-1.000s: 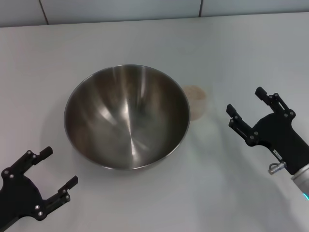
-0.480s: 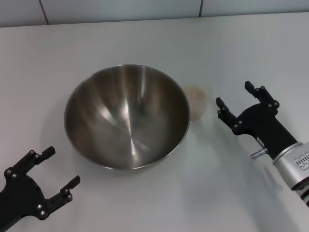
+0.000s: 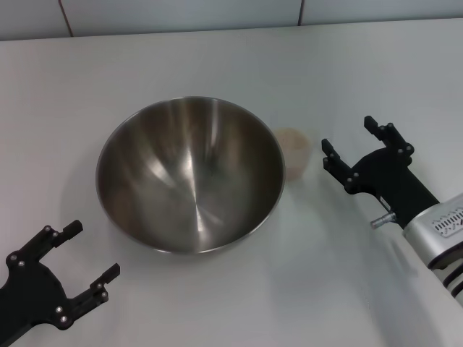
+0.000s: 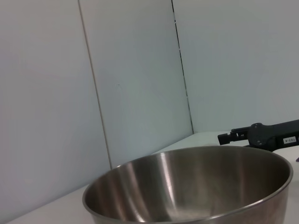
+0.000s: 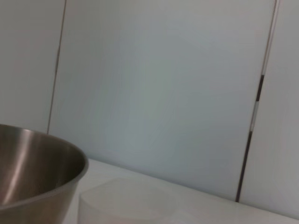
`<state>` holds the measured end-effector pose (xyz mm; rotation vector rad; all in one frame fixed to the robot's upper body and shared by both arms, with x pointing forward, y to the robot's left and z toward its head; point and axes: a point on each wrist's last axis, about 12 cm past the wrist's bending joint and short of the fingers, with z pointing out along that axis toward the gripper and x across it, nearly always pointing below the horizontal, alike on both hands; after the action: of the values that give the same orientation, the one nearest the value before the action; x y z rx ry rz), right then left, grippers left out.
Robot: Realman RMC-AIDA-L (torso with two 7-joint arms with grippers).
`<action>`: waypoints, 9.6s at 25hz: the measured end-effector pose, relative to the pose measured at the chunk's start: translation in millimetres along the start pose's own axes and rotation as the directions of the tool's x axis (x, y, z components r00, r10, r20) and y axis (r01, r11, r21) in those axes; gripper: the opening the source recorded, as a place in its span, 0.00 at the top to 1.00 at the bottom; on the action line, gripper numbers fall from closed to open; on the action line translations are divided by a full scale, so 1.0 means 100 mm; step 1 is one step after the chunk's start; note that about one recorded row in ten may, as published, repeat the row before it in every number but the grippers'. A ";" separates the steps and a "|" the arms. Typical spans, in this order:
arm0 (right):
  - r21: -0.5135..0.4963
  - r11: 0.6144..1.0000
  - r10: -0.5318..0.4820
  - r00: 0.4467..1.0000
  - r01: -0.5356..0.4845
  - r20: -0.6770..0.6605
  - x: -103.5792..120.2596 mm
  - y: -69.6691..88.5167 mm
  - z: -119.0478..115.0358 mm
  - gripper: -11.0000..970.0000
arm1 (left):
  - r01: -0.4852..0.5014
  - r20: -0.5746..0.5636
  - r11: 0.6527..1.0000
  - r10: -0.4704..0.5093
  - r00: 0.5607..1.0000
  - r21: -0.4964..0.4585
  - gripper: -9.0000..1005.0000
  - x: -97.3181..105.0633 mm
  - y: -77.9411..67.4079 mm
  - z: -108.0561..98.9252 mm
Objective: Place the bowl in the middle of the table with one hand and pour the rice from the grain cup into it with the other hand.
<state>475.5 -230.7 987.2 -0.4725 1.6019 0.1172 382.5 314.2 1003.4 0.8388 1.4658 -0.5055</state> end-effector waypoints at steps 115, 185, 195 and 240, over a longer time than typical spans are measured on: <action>0.453 -0.158 -0.916 -0.302 0.877 0.264 -0.78 0.98 0.15 0.98 | 0.055 -0.009 0.996 -0.054 0.998 0.070 0.20 -0.01 0.01 0.08; 0.096 0.951 0.277 0.949 -0.293 0.151 -0.34 -0.14 0.40 0.98 | 0.069 -0.014 0.993 -0.068 0.998 0.096 0.20 -0.02 0.03 0.11; 0.040 0.968 0.247 0.969 -0.248 0.008 -0.29 -0.06 0.61 0.98 | 0.071 -0.013 0.993 -0.070 0.997 0.096 0.20 -0.01 0.03 0.11; -0.098 0.982 0.169 0.982 -0.160 0.089 -0.07 0.05 -0.21 0.37 | 0.083 -0.019 0.991 -0.082 0.996 0.108 0.20 -0.01 0.01 0.08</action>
<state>454.7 -232.2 994.9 -0.3973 1.5432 0.3346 388.7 308.4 1003.8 0.8717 1.5018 -0.6470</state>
